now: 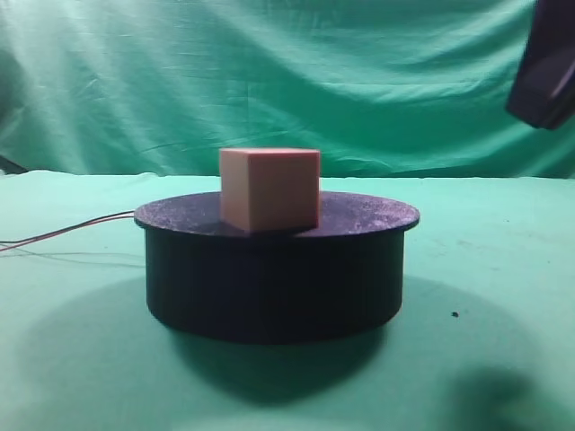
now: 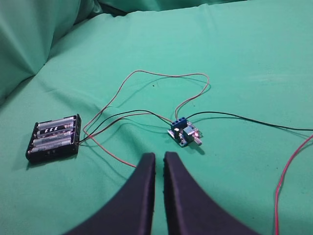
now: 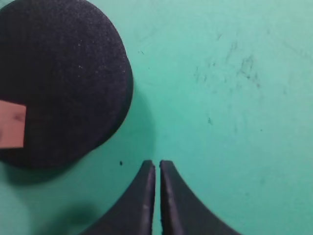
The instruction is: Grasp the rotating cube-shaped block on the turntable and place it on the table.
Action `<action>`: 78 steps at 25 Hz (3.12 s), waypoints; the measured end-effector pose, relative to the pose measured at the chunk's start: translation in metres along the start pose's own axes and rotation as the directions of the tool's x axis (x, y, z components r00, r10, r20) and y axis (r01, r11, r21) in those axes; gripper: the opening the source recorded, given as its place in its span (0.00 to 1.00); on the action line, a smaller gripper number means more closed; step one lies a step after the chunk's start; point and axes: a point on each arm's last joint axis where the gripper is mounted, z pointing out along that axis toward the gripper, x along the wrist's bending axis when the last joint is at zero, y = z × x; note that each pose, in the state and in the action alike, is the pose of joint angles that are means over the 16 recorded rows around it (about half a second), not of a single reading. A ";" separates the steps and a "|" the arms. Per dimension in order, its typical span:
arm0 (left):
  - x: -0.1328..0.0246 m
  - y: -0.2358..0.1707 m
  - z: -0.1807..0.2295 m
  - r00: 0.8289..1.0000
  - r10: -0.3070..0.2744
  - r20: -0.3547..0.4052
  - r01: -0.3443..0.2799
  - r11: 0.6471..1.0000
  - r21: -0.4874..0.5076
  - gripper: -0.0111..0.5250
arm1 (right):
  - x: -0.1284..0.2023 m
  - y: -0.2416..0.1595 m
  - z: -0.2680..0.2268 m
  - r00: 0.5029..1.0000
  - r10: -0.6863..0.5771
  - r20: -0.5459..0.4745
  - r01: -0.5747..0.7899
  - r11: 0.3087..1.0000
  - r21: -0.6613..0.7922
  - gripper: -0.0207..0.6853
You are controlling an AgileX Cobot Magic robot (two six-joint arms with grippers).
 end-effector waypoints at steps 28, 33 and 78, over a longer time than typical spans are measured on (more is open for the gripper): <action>0.000 0.000 0.000 1.000 0.000 0.000 0.000 1.000 0.000 0.02 | -0.007 0.020 0.007 0.993 -0.030 0.114 0.019 0.995 0.095 0.36; 0.000 0.000 0.000 1.000 0.000 0.000 0.000 1.000 0.000 0.02 | -0.023 0.000 0.012 0.989 0.020 0.146 -0.037 0.993 0.112 0.38; 0.000 0.000 0.000 1.000 0.000 0.000 0.000 1.000 0.000 0.02 | -0.028 -0.088 -0.119 0.978 -0.014 0.206 0.111 0.878 -0.465 0.03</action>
